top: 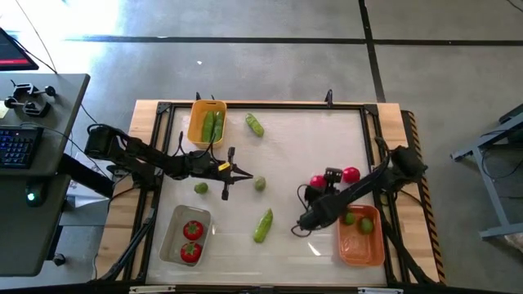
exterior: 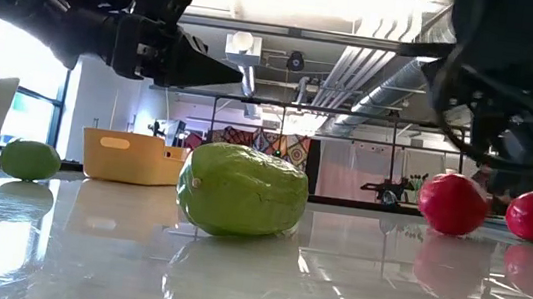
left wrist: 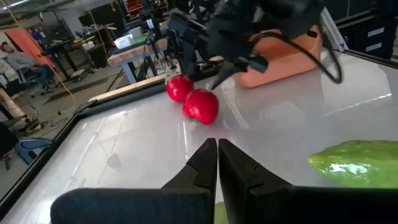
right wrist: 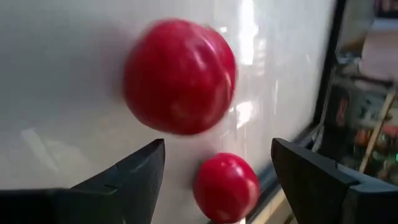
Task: Sort produce into baskets
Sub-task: Put the red tomato into the gray bin
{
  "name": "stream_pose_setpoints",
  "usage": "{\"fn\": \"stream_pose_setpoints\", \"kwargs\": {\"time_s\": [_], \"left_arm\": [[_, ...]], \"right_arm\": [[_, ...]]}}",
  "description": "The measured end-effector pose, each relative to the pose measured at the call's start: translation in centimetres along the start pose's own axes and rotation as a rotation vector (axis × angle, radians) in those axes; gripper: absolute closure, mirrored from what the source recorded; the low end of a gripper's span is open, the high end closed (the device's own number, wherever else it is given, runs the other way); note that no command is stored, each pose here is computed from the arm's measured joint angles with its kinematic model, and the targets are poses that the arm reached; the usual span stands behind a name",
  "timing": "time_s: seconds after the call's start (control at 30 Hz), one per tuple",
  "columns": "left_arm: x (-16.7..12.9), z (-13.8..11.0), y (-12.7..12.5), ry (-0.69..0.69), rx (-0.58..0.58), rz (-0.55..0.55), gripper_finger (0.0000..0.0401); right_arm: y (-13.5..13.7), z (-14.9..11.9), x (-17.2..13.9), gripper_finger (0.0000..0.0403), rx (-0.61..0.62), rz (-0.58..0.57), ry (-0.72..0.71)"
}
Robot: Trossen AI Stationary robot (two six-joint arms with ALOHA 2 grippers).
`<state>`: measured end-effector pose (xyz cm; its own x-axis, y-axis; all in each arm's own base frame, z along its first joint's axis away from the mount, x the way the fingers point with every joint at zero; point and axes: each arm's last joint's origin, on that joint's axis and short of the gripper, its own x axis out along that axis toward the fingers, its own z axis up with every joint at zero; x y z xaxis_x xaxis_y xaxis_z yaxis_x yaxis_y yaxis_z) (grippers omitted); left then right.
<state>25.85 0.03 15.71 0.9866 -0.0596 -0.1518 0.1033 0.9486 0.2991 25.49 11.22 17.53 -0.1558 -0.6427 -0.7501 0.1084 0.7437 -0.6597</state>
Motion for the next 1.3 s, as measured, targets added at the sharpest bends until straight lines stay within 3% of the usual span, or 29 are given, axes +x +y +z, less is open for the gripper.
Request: {"fn": "stream_pose_setpoints", "kwargs": {"time_s": [0.13, 0.3, 0.63, 0.9, 1.1, 1.3], "left_arm": [[0.0, 0.0, 0.0, 0.002, -0.001, -0.001, 0.0398], [0.0, -0.1, 0.0, 0.015, -0.004, -0.005, 0.0398], [0.0, -0.3, -0.1, 0.028, -0.02, -0.01, 0.0398], [0.0, -0.3, -0.2, 0.027, -0.05, -0.046, 0.0398], [0.0, -0.4, -0.2, 0.035, -0.061, -0.039, 0.0398], [0.0, -0.6, -0.3, 0.056, -0.069, -0.04, 0.0398]], "right_arm": [[-1.4, 0.6, 0.3, 0.0118, 0.002, 0.086, 0.043], [-3.2, 1.6, 0.4, 0.0118, -0.053, 0.166, -0.002], [-6.0, 2.5, -1.3, 0.0118, 0.244, 0.392, -0.172], [-7.0, 3.5, -0.1, 0.0118, 0.474, 0.453, -0.083], [-8.4, 4.3, 1.4, 0.0118, 0.535, 0.486, -0.034], [-7.2, 4.0, 4.9, 0.0118, 0.538, 0.577, 0.02]]}}
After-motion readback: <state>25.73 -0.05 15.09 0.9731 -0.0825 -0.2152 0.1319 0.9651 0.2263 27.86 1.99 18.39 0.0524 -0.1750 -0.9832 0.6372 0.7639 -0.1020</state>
